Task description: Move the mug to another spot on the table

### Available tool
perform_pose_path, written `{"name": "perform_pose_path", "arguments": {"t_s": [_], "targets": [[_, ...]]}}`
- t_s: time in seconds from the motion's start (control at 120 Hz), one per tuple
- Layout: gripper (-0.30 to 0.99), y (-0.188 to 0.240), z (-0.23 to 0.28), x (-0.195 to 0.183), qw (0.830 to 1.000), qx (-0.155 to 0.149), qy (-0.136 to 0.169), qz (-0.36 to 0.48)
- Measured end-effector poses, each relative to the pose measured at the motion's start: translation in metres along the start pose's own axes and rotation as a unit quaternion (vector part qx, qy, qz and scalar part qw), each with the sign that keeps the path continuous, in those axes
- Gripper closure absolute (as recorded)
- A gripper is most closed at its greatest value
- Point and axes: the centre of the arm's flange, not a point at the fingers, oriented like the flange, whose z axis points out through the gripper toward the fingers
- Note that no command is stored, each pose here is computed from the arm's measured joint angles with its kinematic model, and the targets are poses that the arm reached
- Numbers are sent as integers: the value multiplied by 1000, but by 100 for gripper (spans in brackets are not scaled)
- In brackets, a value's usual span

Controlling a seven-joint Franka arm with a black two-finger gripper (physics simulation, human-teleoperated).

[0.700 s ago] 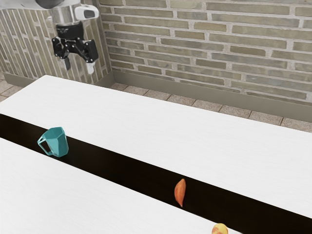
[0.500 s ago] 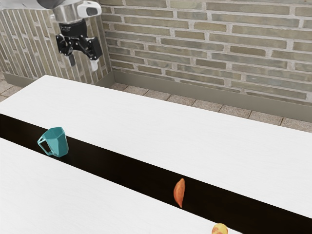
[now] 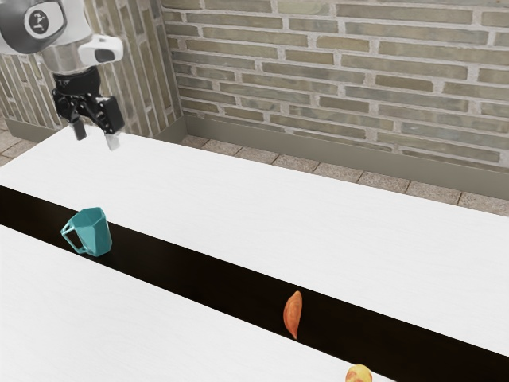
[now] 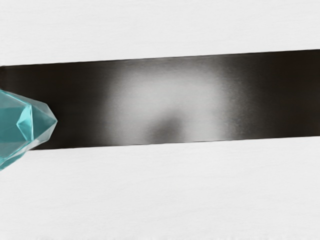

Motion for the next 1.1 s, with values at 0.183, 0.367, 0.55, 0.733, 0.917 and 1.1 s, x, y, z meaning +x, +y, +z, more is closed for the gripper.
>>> {"name": "perform_pose_path", "arguments": {"t_s": [0.183,0.367,0.55,0.733,0.917,1.1], "targets": [[0,-109,53,-62,998,-41,53,-8],[0,-196,114,-103,987,-104,119,10],[0,-249,177,-113,966,-158,193,66],[0,-275,216,-109,949,-150,241,134],[0,-288,256,-102,929,-152,278,190],[0,-296,300,-99,914,-158,302,221]]}}
